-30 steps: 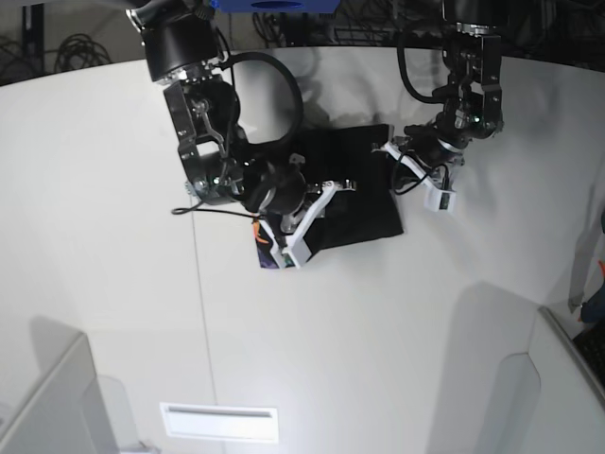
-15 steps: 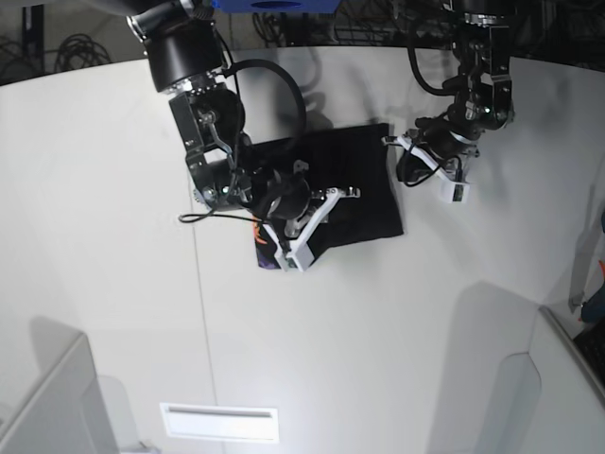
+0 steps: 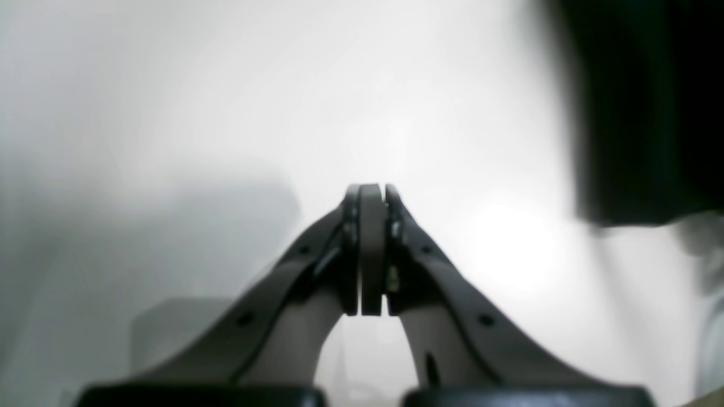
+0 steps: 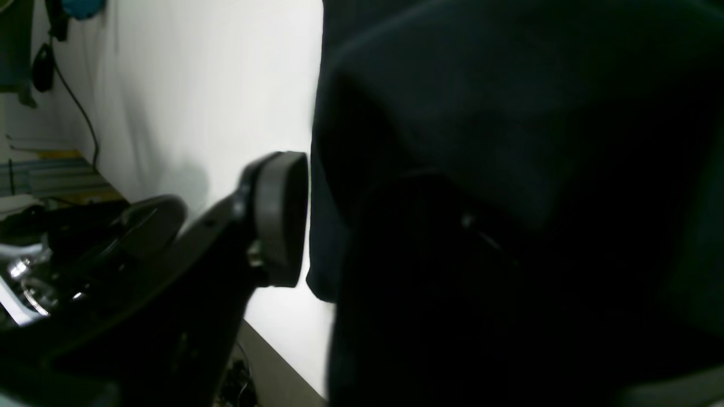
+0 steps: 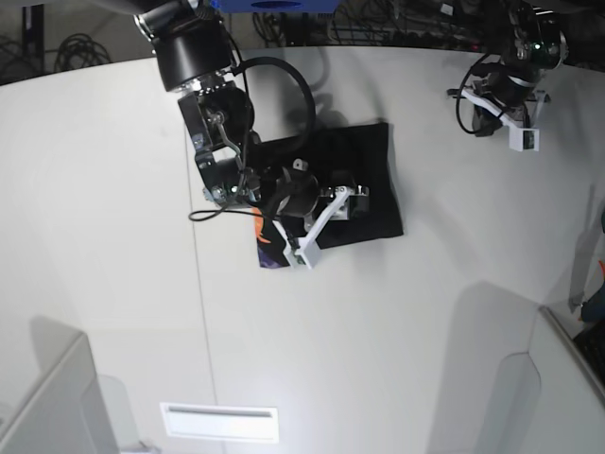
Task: Fold the T-shirt properly
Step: 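Fold the bundle end over with the right gripper toward the left gripper, then grasp the bundle sides with both grippers and square it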
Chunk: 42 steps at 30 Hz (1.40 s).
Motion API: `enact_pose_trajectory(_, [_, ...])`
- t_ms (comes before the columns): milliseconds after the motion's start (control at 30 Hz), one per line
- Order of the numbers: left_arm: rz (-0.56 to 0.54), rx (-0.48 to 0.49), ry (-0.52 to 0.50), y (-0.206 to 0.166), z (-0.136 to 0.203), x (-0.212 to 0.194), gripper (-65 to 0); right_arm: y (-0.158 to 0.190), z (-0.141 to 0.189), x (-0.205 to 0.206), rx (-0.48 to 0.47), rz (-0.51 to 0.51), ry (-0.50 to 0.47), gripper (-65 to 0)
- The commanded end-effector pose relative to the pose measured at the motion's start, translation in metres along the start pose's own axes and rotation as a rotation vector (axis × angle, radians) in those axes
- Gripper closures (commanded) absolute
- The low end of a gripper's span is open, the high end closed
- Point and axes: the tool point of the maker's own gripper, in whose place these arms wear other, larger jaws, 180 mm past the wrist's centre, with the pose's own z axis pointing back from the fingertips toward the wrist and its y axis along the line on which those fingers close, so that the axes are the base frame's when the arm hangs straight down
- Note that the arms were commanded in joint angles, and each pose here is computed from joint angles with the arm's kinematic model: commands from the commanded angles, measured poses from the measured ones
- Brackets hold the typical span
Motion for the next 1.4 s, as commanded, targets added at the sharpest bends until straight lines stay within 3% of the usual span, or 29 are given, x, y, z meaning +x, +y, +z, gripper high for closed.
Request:
enact_pose_trajectory(0, [-0.003, 0.022, -0.033, 0.01, 0.007, 0.009, 0.0, 0.012, 0.004, 0.012, 0.033, 0.013, -0.04, -31.8])
enact_pose_trajectory(300, [0.022, 0.106, -0.072, 0.04, 0.02, 0.019, 0.0, 0.047, -0.011, -0.007, 0.08, 0.12, 0.029, -31.8])
enact_pose_trajectory(567, [0.024, 0.105, -0.076, 0.04, 0.019, 0.02, 0.0, 0.097, -0.021, -0.023, 0.145, 0.324, 0.069, -31.8])
enact_pose_trajectory(667, [0.02, 0.108, -0.077, 0.041, 0.019, 0.022, 0.0, 0.125, -0.007, -0.024, 0.2, 0.421, 0.035, -31.8])
enact_pose_trajectory(767, [0.02, 0.108, -0.077, 0.041, 0.019, 0.022, 0.0, 0.125, 0.019, -0.015, 0.212, 0.465, -0.038, -31.8])
enact_pose_trajectory(833, [0.022, 0.107, -0.077, 0.041, 0.019, 0.021, 0.0, 0.106, 0.033, 0.002, 0.169, 0.445, -0.094, -31.5])
enact_pose_trajectory(900, [0.021, 0.092, -0.077, 0.036, 0.019, 0.021, 0.0, 0.076, 0.039, 0.015, 0.105, 0.352, -0.123, -25.5])
enact_pose_trajectory(1000, [0.041, -0.055, -0.118, 0.008, 0.02, 0.029, 0.0, 0.03, 0.05, 0.022, 0.028, 0.242, -0.16, 0.0])
enact_pose_trajectory(1233, [0.273, -0.422, -0.226, -0.051, 0.033, 0.071, 0.0, -0.05, 0.1, 0.015, -0.115, 0.151, -0.29, 0.0])
enact_pose_trajectory(1367, [0.286, -0.532, -0.279, -0.078, 0.03, 0.096, -38.3, -0.069, 0.106, 0.001, -0.148, 0.175, -0.26, 0.0])
